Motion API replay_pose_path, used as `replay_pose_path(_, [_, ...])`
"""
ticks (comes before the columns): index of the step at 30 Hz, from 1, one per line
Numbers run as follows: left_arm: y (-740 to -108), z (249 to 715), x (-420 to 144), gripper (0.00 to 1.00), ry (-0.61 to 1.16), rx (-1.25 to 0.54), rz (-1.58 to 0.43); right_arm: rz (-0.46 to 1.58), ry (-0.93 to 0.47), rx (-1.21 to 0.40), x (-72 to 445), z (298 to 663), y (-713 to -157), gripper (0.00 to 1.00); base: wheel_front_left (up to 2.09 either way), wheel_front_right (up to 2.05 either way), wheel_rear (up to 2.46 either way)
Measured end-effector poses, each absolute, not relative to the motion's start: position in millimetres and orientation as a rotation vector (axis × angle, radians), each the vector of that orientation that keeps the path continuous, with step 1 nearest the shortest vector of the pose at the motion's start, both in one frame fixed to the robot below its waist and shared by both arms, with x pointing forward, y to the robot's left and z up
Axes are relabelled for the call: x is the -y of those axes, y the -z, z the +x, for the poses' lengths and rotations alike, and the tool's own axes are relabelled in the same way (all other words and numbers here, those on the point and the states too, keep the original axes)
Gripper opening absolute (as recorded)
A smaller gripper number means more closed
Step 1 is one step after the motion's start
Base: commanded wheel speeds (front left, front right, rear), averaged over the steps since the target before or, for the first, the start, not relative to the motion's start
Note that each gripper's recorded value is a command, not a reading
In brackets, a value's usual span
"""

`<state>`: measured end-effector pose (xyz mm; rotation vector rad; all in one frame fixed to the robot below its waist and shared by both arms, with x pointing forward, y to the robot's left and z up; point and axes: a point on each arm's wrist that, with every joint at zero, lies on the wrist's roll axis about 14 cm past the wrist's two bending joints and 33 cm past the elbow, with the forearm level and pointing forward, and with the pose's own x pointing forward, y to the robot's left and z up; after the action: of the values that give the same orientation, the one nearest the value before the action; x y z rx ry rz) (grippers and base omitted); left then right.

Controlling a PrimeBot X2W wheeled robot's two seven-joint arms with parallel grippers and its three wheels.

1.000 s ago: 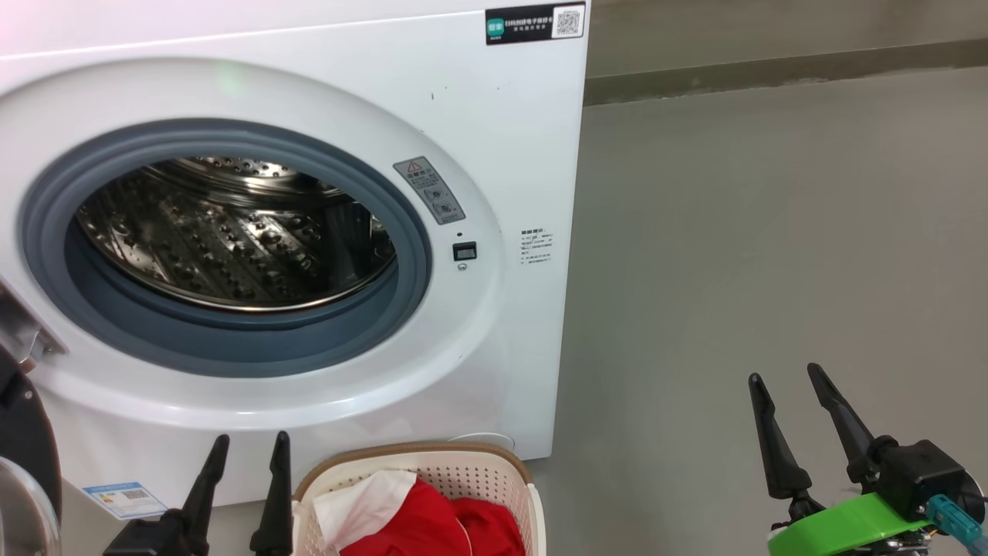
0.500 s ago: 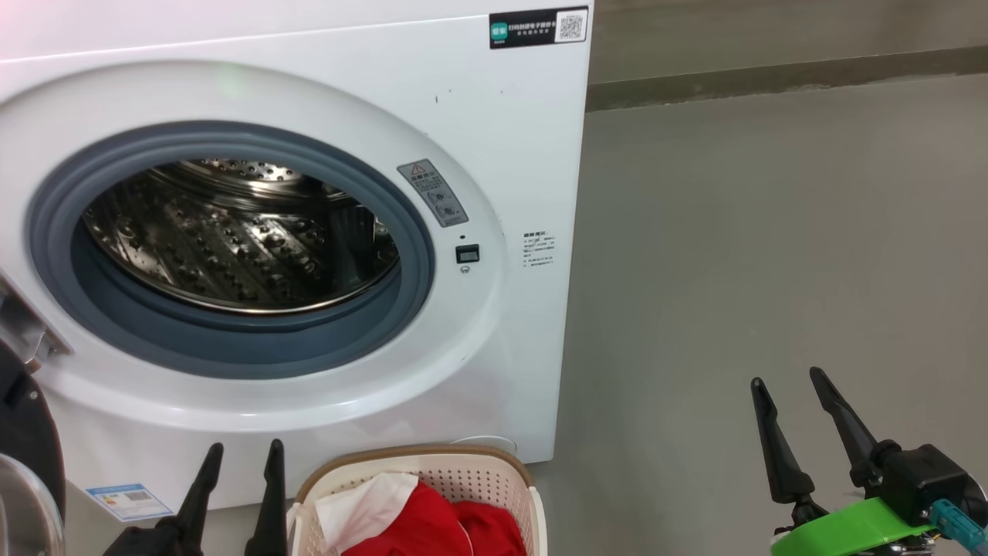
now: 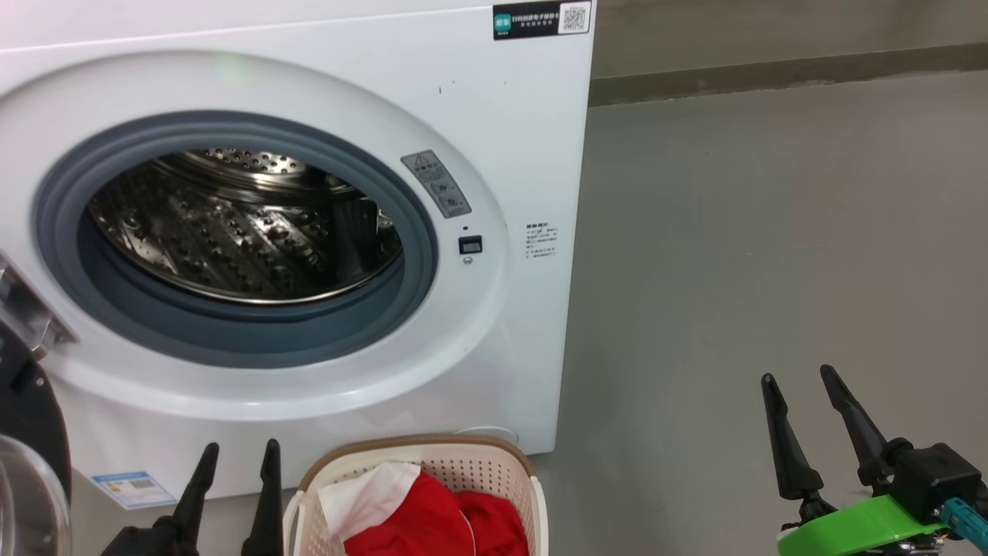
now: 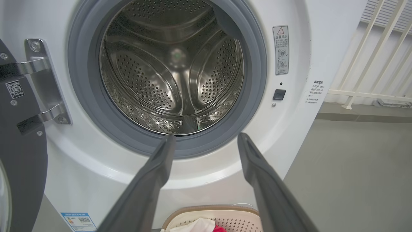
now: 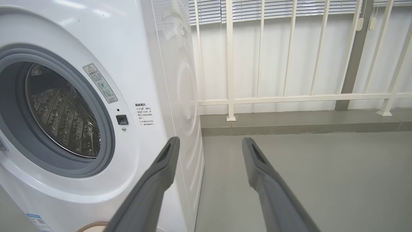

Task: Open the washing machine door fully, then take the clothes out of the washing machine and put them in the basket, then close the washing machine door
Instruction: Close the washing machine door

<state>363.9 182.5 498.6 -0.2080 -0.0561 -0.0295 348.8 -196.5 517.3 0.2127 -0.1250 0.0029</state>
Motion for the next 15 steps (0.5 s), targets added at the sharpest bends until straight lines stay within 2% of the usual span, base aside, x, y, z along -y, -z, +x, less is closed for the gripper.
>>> replay_pose_path(15, [-501.0, 366.0, -177.9, 1.00, 0.050, 0.062, -0.195, 0.219, -0.004, 0.106, 193.9, 351.0, -511.4, 1.00, -1.74, 1.74, 0.00])
